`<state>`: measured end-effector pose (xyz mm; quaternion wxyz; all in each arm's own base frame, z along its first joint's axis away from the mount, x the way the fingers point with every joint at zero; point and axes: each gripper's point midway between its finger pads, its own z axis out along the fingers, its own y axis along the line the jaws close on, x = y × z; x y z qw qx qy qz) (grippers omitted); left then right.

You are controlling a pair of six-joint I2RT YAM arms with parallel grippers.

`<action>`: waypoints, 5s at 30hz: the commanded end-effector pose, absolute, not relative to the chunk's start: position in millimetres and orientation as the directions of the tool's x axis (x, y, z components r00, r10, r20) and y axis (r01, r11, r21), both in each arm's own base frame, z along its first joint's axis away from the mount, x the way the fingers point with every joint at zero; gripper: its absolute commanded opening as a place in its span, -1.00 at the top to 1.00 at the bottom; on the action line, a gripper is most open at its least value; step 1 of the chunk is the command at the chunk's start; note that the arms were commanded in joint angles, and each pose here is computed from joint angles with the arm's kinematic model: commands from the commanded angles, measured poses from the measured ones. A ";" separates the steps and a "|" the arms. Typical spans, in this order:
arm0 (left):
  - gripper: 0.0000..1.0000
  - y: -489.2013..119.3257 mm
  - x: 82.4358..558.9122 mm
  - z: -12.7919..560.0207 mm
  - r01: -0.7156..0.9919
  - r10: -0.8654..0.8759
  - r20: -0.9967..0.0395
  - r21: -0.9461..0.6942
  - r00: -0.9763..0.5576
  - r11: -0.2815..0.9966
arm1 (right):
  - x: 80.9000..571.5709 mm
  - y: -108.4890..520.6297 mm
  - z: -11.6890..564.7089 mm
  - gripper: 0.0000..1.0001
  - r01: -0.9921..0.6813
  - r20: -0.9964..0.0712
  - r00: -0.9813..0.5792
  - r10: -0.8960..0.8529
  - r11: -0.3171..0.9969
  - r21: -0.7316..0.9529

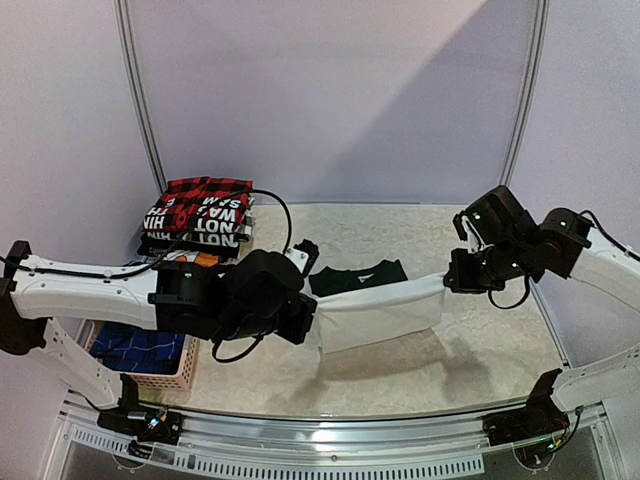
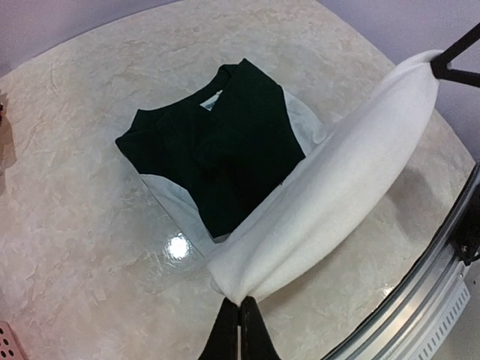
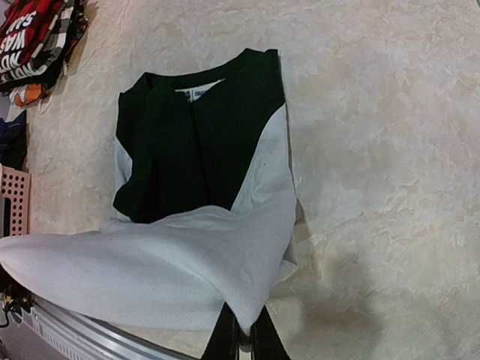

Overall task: Fold and stack the mixed laundry pile
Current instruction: Fold the 2/3-rectangle-folded T-shirt at the center of the board, then smooth out the square-folded T-shirt at the center of the board.

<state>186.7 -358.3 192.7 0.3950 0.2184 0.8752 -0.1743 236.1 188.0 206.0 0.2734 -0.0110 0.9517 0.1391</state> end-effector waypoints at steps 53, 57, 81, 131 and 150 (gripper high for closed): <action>1.00 -320.8 386.4 85.1 0.347 0.204 -0.533 -0.183 -0.821 0.920 | 463.2 188.1 81.3 1.00 0.005 -0.365 -0.931 0.027 0.998 0.062; 0.95 -320.8 391.1 81.0 0.340 0.201 -0.528 -0.180 -0.825 0.923 | 465.6 185.9 74.4 1.00 0.023 -0.357 -0.933 0.042 0.998 0.060; -0.23 -370.9 328.2 155.9 0.476 0.249 -0.657 -0.189 -0.711 0.859 | 485.1 171.7 125.2 -0.32 0.091 -0.475 -0.868 0.148 0.986 0.140; 0.48 -429.8 304.1 52.9 0.493 0.335 -0.594 -0.120 -0.731 0.862 | 340.8 220.6 78.8 0.24 -0.070 -0.297 -0.940 0.168 0.758 0.648; 0.43 -499.2 308.4 95.9 0.630 0.389 -0.662 -0.163 -0.641 0.760 | 432.1 228.1 101.8 0.18 -0.159 -0.339 -0.931 0.136 0.683 0.712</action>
